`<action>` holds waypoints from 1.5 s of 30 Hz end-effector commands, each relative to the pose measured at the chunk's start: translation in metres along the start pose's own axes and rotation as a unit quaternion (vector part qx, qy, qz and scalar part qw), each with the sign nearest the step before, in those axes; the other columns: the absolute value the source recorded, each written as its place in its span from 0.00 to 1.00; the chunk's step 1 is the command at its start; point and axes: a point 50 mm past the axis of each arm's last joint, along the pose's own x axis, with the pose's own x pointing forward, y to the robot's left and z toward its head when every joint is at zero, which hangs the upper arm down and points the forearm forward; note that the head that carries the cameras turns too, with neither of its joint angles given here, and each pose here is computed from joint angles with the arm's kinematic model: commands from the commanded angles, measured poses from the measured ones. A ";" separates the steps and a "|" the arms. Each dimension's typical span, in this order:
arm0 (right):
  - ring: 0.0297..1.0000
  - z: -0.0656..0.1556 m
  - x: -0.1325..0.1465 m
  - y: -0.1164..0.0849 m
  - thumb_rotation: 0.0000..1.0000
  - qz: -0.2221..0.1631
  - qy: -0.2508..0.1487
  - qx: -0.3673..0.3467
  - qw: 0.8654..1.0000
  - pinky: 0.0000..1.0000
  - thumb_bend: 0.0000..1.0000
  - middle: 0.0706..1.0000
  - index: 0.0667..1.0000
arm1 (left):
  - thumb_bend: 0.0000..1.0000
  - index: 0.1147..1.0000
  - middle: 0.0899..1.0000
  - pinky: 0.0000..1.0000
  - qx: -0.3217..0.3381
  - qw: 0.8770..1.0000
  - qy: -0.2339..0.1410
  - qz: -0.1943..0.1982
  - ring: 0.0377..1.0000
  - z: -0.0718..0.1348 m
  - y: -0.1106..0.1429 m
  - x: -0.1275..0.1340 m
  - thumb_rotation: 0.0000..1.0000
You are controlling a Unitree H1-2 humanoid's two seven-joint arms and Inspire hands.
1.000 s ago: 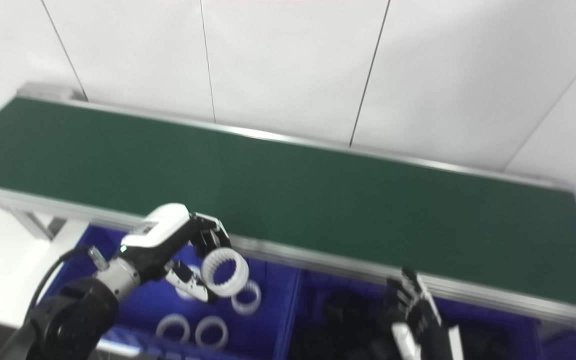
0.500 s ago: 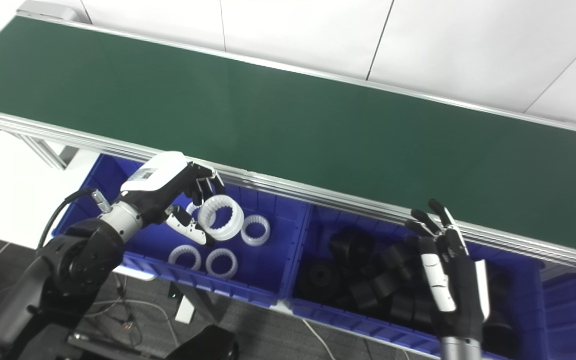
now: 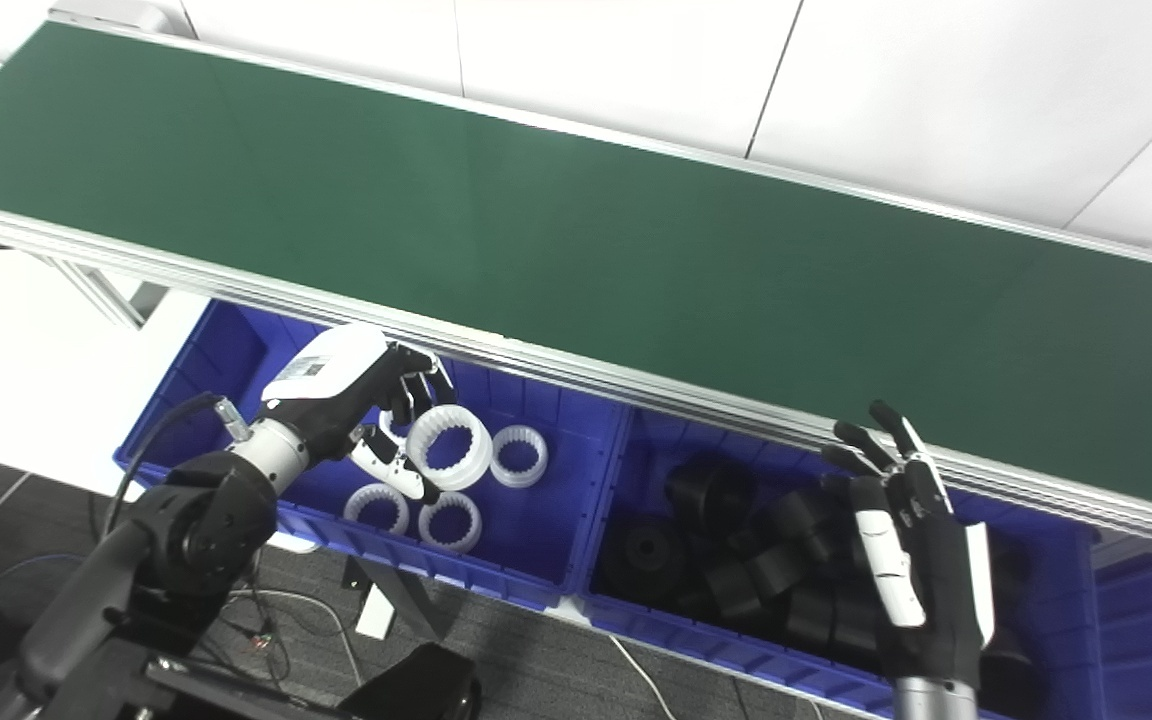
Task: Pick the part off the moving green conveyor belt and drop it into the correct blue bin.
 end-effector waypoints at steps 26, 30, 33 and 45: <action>0.75 0.005 0.000 0.001 0.68 -0.001 -0.021 0.005 1.000 0.69 0.56 0.79 0.88 | 0.78 0.67 0.75 0.64 -0.011 0.999 0.020 0.037 0.69 -0.012 -0.014 0.011 0.00; 0.75 0.003 0.000 0.001 0.68 0.000 -0.020 0.006 1.000 0.70 0.56 0.79 0.88 | 0.90 0.86 0.92 0.73 -0.004 0.999 0.016 0.037 0.85 -0.014 -0.010 0.012 0.12; 0.75 0.003 0.000 0.002 0.68 -0.001 -0.020 0.005 1.000 0.69 0.56 0.79 0.88 | 0.92 0.91 0.93 0.77 -0.006 0.999 0.010 0.038 0.87 -0.012 -0.007 0.010 0.19; 0.75 -0.003 0.001 0.009 0.69 0.000 -0.023 0.005 1.000 0.69 0.56 0.79 0.89 | 0.84 0.95 0.94 0.74 -0.084 0.992 -0.040 0.084 0.86 0.000 0.004 0.003 0.52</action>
